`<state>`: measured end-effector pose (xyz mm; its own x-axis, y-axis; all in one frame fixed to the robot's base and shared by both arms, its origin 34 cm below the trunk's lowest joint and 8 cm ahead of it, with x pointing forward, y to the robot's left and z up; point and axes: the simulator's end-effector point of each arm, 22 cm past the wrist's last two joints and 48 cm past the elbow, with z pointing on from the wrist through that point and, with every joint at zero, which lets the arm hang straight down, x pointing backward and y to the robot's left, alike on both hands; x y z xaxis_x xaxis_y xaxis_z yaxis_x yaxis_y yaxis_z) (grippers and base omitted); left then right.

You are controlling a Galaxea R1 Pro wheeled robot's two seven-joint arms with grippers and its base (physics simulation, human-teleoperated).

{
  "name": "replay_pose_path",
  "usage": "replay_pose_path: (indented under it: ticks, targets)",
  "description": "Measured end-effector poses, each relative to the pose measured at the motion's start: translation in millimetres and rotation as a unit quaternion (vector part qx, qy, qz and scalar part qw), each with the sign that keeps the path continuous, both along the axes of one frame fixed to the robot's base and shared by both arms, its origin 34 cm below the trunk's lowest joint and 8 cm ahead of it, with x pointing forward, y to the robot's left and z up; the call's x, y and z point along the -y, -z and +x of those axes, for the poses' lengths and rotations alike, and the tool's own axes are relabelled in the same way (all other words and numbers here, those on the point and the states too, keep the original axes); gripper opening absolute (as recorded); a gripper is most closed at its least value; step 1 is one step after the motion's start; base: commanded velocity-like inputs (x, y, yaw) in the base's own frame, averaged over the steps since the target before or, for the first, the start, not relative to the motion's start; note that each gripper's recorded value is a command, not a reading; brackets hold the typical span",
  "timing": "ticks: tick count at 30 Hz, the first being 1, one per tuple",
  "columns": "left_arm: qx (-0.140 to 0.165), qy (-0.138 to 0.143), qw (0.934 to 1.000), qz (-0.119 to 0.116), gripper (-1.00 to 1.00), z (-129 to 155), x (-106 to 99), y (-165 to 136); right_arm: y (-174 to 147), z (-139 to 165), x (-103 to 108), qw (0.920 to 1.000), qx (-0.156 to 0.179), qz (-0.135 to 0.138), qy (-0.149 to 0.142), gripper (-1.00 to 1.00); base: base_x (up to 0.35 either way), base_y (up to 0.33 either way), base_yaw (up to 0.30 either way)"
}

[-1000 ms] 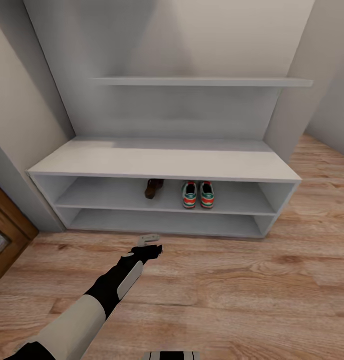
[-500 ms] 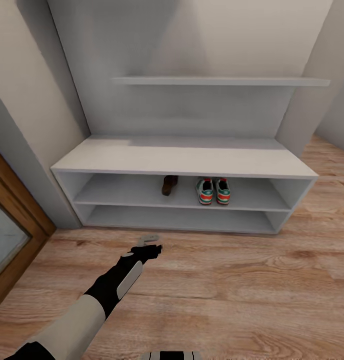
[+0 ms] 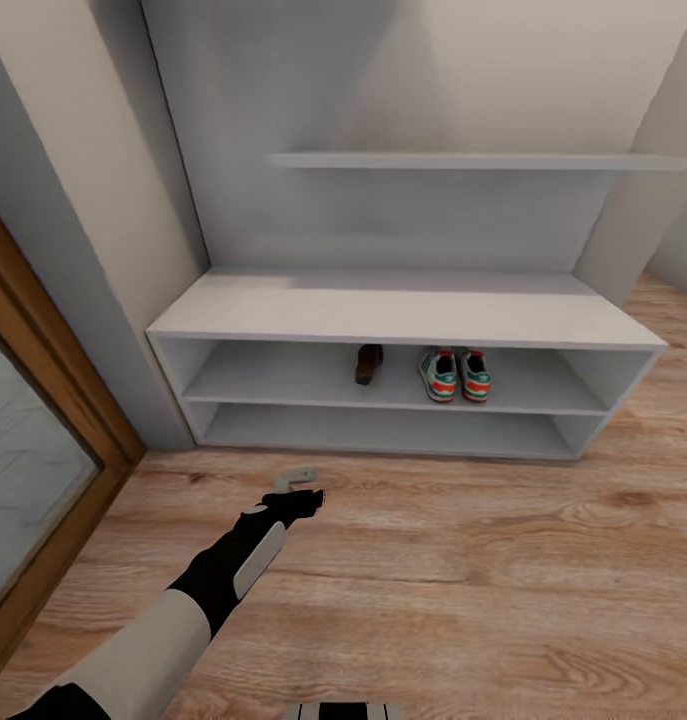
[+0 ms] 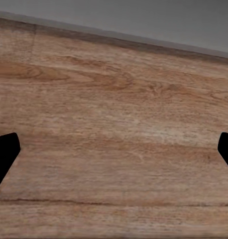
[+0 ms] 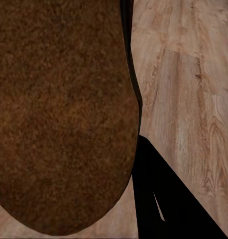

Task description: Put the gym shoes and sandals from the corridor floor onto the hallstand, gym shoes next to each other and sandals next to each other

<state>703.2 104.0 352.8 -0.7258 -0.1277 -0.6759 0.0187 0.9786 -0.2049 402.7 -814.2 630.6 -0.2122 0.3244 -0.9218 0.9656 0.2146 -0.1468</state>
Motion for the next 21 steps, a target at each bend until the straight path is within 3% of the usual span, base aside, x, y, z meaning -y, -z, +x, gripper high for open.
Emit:
replay_pose_path:
  ticks: [21]
  targets:
    - [0.000, 0.002, 1.0000, 0.000, 1.00, -0.5, 1.3, 0.2, 0.0, 0.0, 0.0, 1.0000, -0.001, 0.000, 0.000, -1.00, -0.024, 0.312, 0.000]
